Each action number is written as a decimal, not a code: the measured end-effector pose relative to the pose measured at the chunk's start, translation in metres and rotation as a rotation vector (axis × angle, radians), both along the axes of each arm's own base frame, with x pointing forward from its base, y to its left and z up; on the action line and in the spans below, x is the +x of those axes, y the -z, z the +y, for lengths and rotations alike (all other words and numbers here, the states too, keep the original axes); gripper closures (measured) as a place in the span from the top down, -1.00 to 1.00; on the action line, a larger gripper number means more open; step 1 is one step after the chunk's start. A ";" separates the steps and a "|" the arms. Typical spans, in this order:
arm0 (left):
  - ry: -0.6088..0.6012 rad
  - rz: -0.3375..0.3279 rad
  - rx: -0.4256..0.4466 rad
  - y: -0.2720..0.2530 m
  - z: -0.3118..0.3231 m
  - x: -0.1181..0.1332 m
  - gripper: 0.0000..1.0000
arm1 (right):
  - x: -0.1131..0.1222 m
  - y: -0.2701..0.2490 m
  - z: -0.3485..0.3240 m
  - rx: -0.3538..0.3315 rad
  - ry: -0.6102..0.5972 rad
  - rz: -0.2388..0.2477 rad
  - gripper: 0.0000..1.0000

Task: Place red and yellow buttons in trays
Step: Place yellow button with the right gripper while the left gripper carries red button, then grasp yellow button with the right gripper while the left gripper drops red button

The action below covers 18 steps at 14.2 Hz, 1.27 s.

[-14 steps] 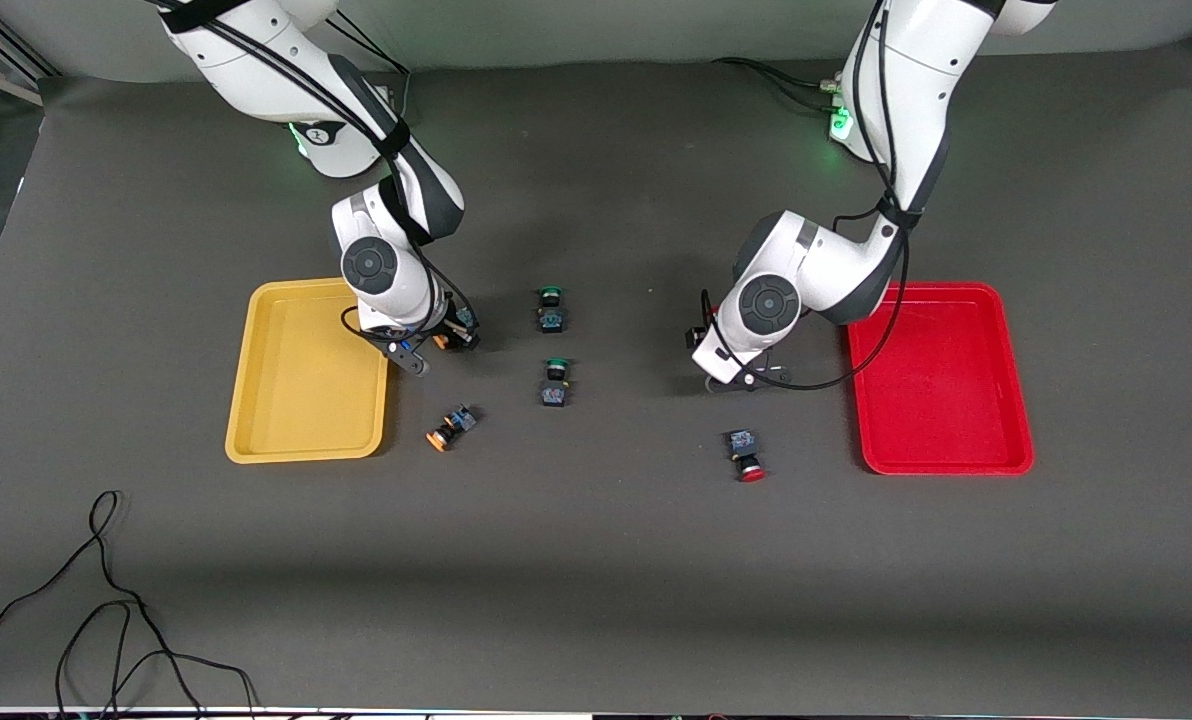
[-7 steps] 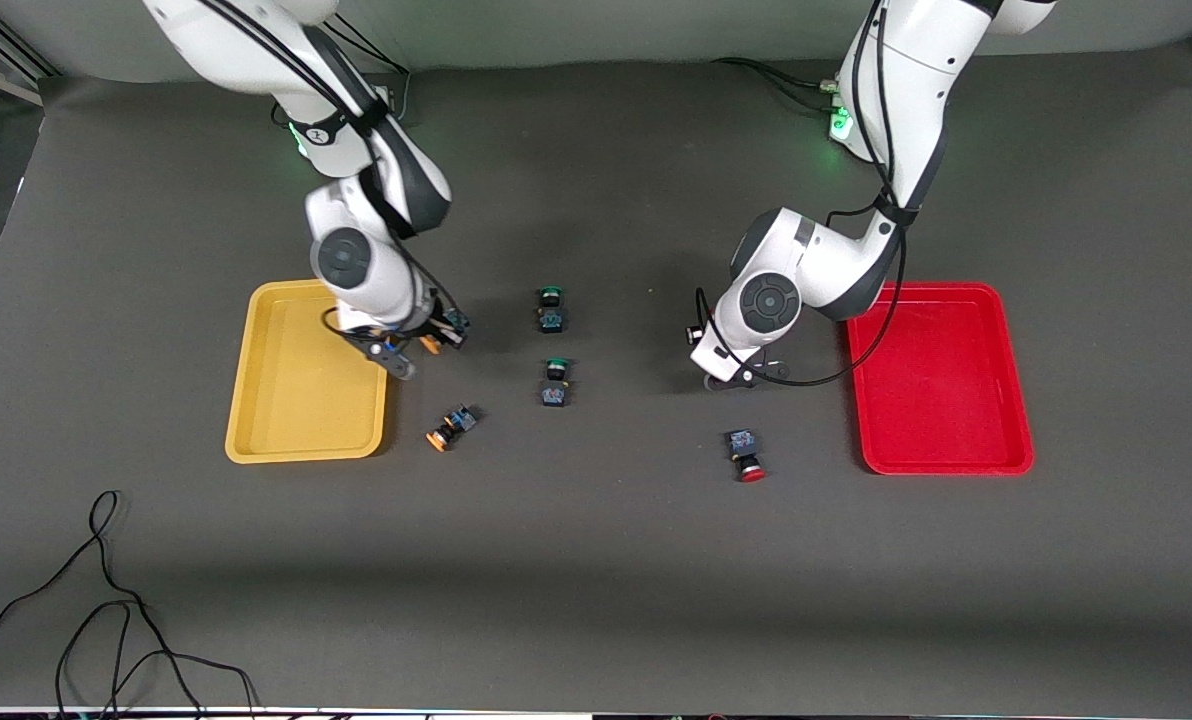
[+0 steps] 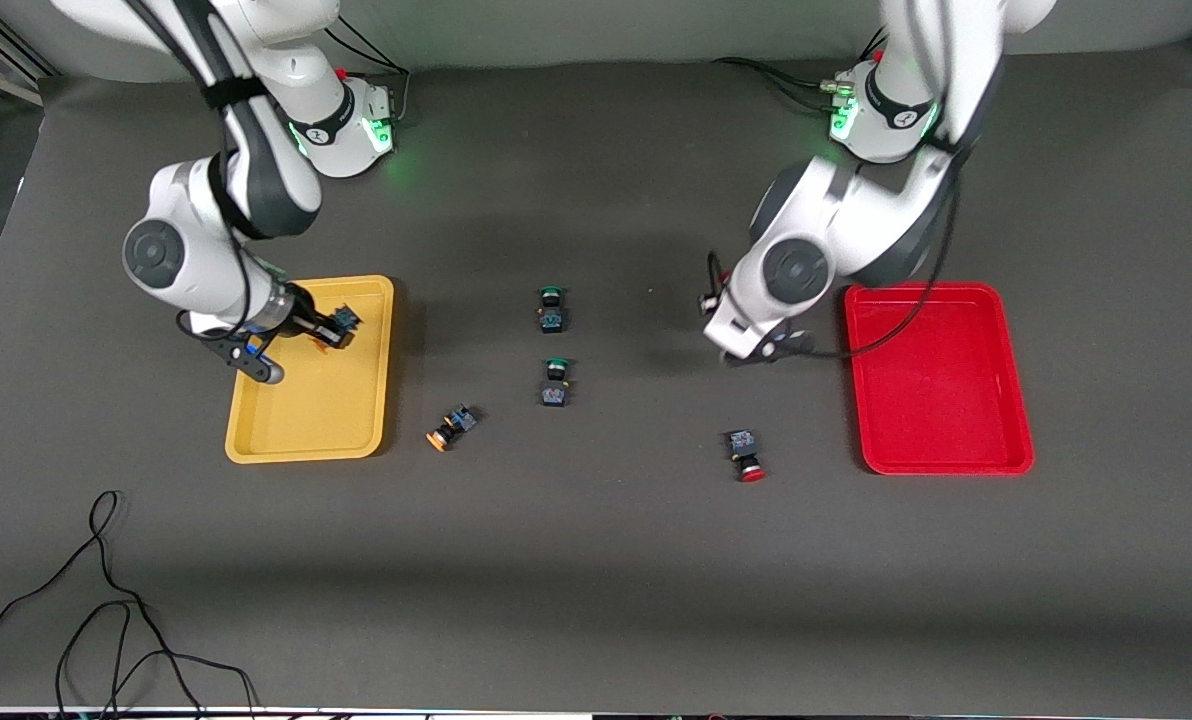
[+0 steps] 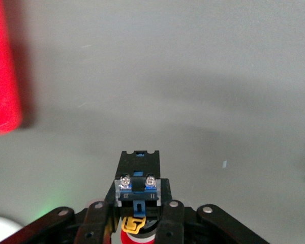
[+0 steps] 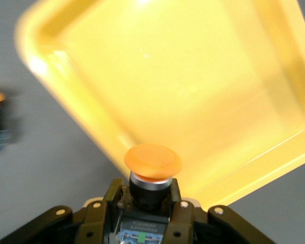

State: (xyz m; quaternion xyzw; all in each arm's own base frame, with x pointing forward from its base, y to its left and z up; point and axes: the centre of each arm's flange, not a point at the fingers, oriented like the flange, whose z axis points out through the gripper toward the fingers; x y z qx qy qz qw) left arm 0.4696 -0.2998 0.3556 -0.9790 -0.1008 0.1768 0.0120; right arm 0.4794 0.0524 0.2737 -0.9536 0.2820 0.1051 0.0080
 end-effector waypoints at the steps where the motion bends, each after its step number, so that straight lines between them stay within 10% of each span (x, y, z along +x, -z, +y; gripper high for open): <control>1: -0.007 0.002 0.006 -0.039 0.023 0.001 -0.34 | -0.004 0.017 -0.017 0.000 -0.005 0.008 -0.20; 7: 0.133 -0.033 0.034 -0.139 0.224 0.012 -0.34 | -0.020 0.079 -0.035 -0.024 -0.006 0.011 0.09; 12: 0.134 0.003 -0.041 0.013 0.310 0.055 -0.34 | 0.024 -0.004 -0.012 0.014 -0.036 -0.056 1.00; 18: 0.156 -0.029 -0.066 0.147 0.295 0.060 -0.34 | 0.102 -0.008 0.142 0.090 0.108 -0.067 1.00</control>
